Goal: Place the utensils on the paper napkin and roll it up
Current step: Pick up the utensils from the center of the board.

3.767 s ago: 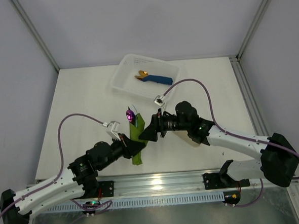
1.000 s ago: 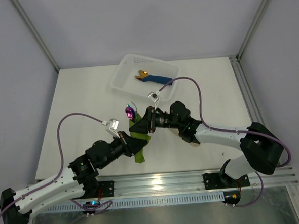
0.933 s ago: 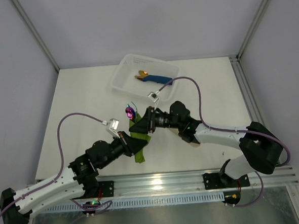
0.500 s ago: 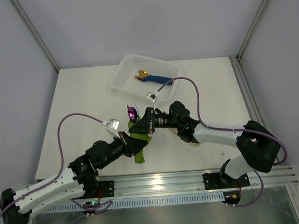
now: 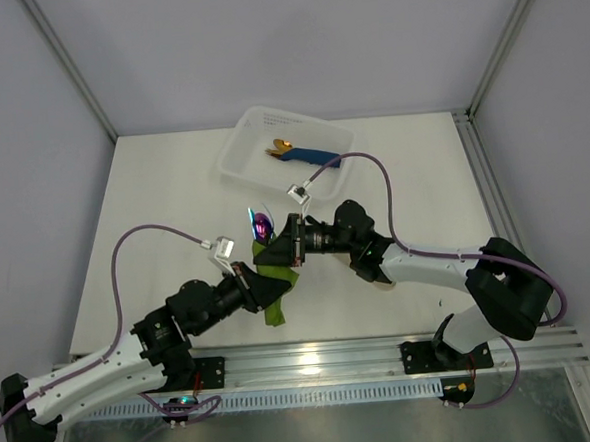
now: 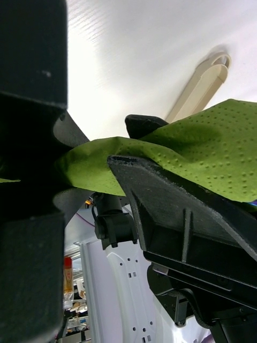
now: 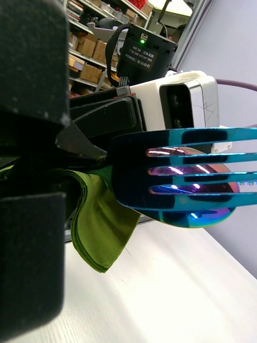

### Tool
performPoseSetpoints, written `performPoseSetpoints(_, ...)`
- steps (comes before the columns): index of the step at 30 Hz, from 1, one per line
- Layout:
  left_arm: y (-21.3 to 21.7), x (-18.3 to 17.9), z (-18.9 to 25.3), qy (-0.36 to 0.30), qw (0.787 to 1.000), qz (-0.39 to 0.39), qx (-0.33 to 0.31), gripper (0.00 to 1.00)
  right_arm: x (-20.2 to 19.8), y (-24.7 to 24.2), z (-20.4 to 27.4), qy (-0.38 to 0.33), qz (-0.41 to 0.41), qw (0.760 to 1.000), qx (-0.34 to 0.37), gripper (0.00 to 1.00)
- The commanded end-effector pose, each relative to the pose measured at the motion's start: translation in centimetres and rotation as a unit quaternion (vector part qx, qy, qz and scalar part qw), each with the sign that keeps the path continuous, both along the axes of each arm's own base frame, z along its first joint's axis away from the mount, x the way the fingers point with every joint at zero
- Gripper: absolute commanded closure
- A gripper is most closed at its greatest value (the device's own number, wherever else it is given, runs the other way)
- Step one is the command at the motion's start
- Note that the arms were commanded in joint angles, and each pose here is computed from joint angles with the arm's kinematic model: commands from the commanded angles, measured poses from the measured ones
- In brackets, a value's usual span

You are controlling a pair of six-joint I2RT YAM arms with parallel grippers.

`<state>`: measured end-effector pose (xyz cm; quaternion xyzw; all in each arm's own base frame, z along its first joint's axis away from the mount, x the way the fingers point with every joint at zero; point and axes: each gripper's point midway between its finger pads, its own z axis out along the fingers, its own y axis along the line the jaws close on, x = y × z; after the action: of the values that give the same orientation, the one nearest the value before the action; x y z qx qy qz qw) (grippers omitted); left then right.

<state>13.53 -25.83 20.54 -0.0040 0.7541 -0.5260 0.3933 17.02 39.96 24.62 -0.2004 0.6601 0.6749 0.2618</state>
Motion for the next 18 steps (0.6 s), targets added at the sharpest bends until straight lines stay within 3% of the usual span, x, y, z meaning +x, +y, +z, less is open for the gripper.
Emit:
performPoseSetpoints(1, 0.5, 0.7, 4.8, -0.031, 0.998, 0.021, -0.052, 0.86, -1.3, -0.5, 1.4, -0.021, 0.021, 0.999, 0.019, 0.96)
performPoseSetpoints(5, 0.6, 0.5, 4.6, -0.028, 0.998, 0.021, -0.047, 0.68, -1.5, -0.6, 1.5, -0.016, 0.026, 0.999, 0.018, 0.96)
performPoseSetpoints(9, 0.9, 0.3, 4.6, -0.027, 0.998, 0.019, -0.048, 0.61, -1.5, -0.6, 1.3, -0.012, 0.024, 1.000, 0.015, 0.96)
performPoseSetpoints(18, 1.4, -0.7, 3.8, -0.014, 0.999, 0.002, -0.042, 0.57, -1.6, -0.6, 1.2, 0.002, 0.028, 0.999, 0.024, 0.96)
